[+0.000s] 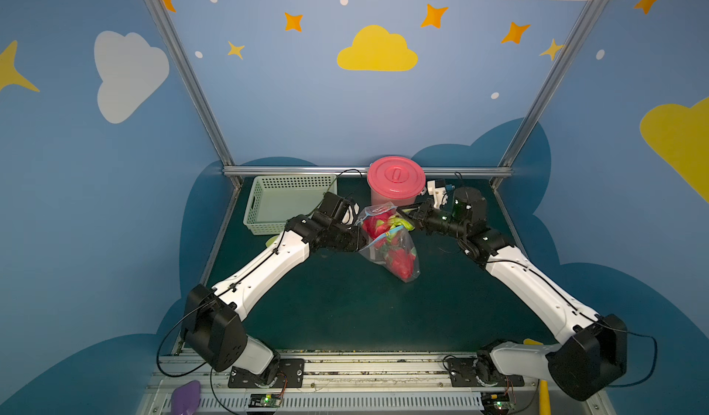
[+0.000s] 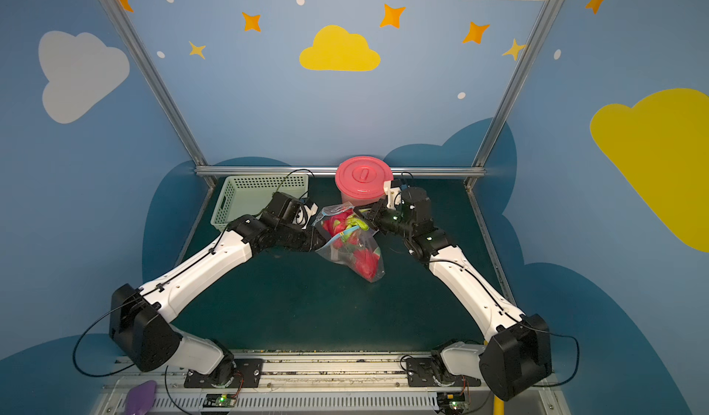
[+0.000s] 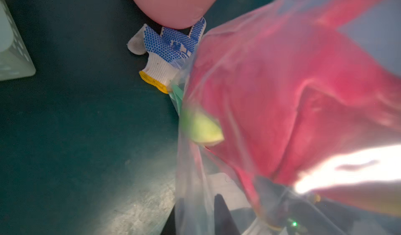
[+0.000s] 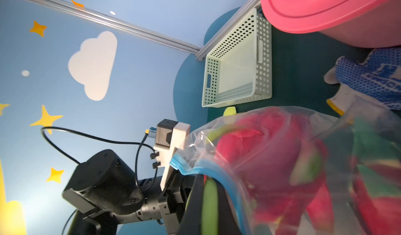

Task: Open the zip-top bag and take out the dragon fruit
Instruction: Pick up the dragon fruit from the zipper food storage bag.

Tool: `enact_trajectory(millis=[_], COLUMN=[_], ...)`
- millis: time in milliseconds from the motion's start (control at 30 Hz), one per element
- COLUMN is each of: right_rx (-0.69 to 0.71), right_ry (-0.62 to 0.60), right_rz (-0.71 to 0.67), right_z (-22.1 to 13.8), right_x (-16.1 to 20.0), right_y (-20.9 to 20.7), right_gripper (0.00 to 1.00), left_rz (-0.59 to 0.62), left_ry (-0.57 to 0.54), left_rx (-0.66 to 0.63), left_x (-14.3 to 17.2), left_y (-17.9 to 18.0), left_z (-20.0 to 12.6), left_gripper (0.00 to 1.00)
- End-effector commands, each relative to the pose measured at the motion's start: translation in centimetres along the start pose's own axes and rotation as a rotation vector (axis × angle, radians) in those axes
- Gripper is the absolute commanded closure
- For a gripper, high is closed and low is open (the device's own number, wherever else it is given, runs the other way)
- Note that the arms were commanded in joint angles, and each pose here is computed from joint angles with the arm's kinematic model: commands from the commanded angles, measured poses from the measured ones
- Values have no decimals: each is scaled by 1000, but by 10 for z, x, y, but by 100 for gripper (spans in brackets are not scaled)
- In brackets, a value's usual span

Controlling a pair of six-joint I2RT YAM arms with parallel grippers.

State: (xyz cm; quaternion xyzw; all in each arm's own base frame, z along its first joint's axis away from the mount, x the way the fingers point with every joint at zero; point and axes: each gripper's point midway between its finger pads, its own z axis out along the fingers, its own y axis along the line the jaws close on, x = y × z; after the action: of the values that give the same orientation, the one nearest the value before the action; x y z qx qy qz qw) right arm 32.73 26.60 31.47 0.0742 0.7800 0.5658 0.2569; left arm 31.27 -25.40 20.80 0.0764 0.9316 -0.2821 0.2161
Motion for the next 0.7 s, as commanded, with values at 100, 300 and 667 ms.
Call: enact_trajectory(millis=[100, 300, 667], right_rx=[-133, -100, -13], right_ry=[168, 183, 238], right_rz=[-179, -155, -159], right_z=[-3, 8, 27], right_x=[21, 30, 43], right_y=[59, 42, 32], right_gripper=[100, 100, 100], left_rz=[-45, 104, 251], left_ry=[-46, -257, -136], left_rx=[8, 133, 57], left_x=[-13, -34, -9], left_y=[1, -36, -83], left_z=[-26, -86, -109], left_gripper=[37, 13, 28])
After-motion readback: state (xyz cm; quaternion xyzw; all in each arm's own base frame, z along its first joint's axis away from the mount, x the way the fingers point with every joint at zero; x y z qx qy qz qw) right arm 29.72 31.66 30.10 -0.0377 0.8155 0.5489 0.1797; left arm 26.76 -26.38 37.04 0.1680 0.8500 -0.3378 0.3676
